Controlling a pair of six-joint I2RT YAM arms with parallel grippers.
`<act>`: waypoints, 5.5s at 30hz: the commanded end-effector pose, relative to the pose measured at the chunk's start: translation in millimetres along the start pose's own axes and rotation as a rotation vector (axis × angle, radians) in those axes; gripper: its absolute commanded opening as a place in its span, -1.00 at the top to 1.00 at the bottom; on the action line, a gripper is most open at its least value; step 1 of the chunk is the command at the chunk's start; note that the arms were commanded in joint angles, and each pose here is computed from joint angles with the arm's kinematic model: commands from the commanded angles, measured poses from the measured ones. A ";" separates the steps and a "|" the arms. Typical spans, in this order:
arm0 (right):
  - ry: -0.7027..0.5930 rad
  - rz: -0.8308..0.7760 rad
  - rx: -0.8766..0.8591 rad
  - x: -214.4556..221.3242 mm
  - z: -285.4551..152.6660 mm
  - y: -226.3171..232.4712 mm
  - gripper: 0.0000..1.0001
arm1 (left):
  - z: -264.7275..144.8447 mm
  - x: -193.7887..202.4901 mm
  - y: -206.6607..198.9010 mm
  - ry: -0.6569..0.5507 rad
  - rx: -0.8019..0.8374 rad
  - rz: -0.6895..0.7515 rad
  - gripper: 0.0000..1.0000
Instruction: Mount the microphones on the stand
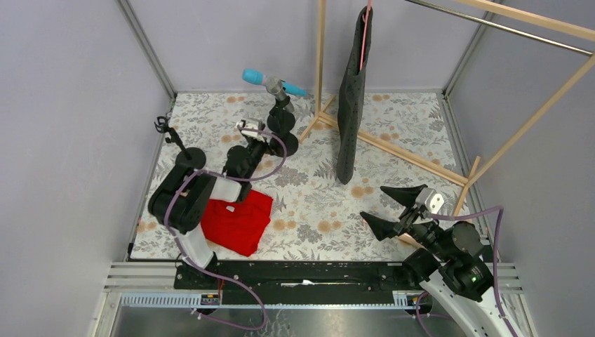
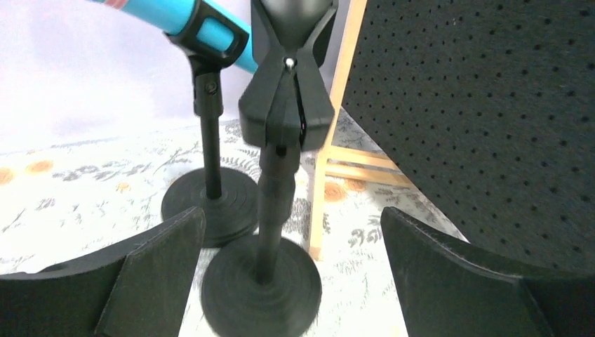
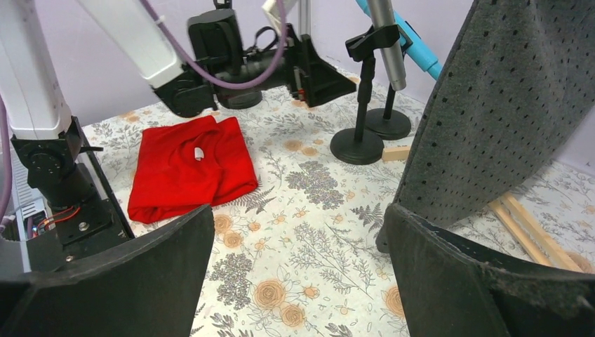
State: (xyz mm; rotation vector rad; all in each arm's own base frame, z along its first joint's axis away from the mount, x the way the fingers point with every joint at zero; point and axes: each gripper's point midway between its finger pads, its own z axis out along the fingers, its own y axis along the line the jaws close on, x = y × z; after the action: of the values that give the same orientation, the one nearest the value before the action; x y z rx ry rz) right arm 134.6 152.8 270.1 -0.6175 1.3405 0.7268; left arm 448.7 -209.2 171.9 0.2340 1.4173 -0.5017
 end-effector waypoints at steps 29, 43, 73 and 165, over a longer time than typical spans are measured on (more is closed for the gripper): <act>0.053 0.062 -0.010 -6.5 17.3 0.4 -0.93 | -206.3 -33.9 211.3 -0.017 -1.402 -0.013 -0.98; 0.087 0.101 -0.027 -4.2 20.3 4.5 -0.92 | -185.9 -31.8 267.5 -0.077 -1.400 0.017 -0.97; 0.136 0.076 -0.021 16.8 26.7 -0.4 -0.93 | -126.0 -39.7 327.3 -0.208 -1.486 -0.005 -0.60; 0.354 1.196 1.717 204.2 -103.0 -84.9 -1.00 | -207.1 -17.9 -262.5 -0.033 0.842 -0.156 1.00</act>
State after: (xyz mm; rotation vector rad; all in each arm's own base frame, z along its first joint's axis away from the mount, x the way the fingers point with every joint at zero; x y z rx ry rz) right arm 150.8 43.2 65.9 1.5470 2.0309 0.1227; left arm 143.0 -333.6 127.1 0.8419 1.4010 -1.1596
